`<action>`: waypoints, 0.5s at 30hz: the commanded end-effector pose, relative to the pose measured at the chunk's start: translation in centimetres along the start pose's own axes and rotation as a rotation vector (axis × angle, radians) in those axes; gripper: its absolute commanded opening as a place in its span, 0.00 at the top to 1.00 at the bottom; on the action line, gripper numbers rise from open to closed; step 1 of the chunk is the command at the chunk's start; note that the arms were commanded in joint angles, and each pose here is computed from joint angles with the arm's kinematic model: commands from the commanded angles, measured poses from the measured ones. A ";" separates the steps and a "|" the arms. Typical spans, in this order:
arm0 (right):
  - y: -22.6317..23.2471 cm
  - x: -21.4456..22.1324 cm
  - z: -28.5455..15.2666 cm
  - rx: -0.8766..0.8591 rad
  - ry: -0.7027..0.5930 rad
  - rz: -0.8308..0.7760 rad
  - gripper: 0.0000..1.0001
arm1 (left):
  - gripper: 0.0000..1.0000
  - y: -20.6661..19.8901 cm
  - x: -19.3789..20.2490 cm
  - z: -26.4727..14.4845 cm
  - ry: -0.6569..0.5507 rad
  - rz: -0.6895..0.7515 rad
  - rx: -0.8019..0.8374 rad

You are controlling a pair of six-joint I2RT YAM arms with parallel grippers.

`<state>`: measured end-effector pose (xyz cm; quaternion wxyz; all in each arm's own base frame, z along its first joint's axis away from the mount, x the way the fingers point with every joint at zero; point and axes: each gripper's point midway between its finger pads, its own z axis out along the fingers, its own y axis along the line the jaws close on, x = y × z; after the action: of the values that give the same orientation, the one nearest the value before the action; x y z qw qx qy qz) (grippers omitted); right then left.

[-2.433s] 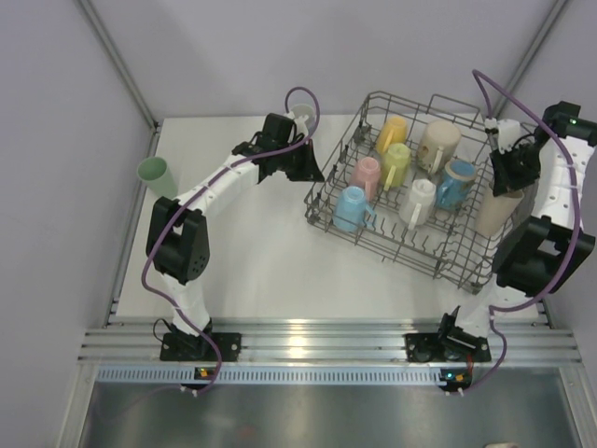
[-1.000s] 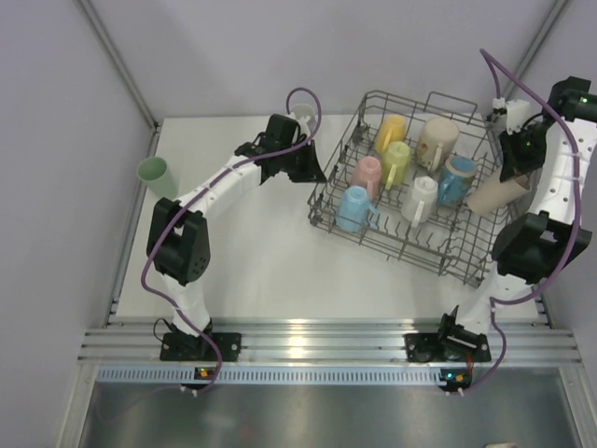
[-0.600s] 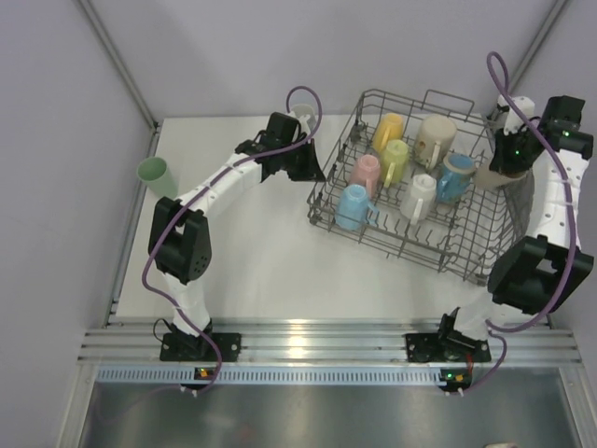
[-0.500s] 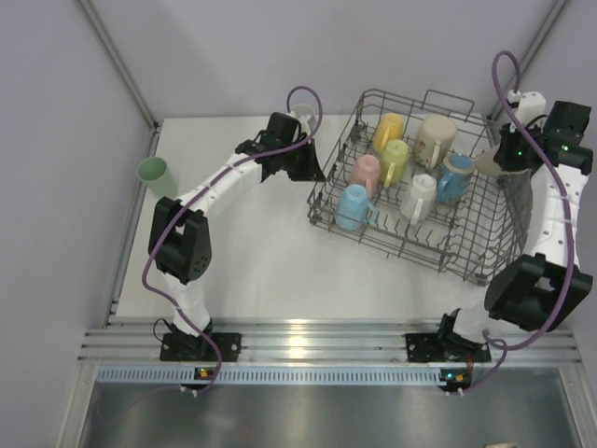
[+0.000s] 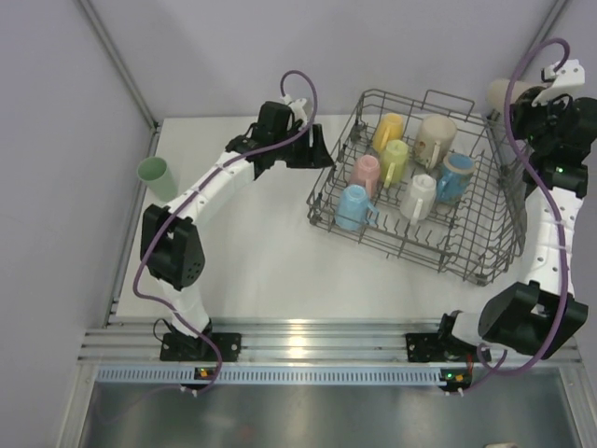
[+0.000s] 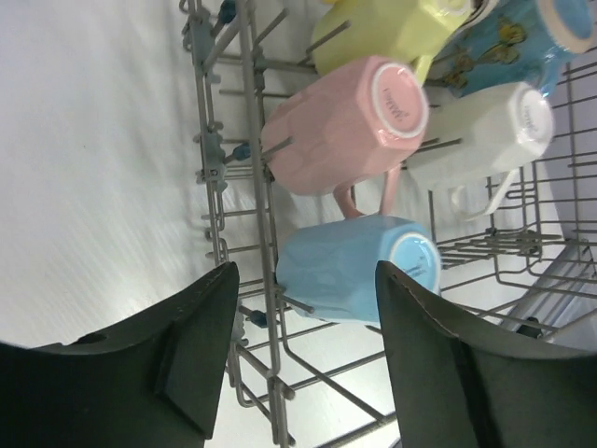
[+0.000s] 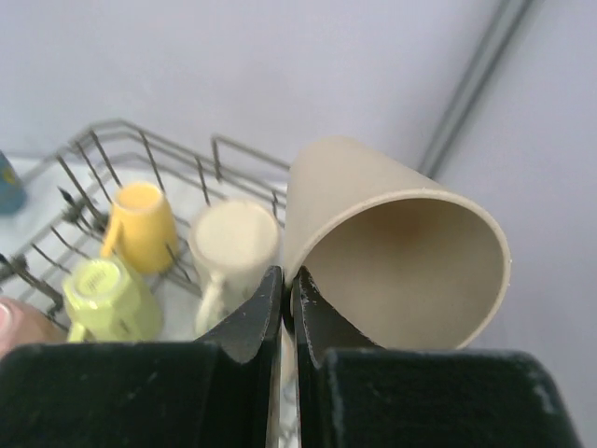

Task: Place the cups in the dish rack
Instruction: Pass the cup from the right arm to the left

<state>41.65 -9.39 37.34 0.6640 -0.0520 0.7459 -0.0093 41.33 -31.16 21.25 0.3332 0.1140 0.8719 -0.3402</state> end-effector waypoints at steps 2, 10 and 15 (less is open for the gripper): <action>5.1 -9.4 -1.2 -0.179 -0.362 -0.058 1.00 | 0.28 -4.6 -7.0 -5.6 -0.245 0.097 0.074; 13.7 -9.0 -4.5 -0.454 -0.539 0.077 1.00 | 0.25 -6.7 -8.2 -7.9 -0.284 0.123 0.129; 19.0 -11.4 -10.9 -0.683 -0.768 0.073 1.00 | 0.20 -13.5 -10.6 -14.8 -0.378 0.088 0.349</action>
<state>37.36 6.34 41.36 0.7798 -0.1516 0.5577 0.2407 40.09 -31.17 31.49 0.4125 0.1213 0.8116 -0.3956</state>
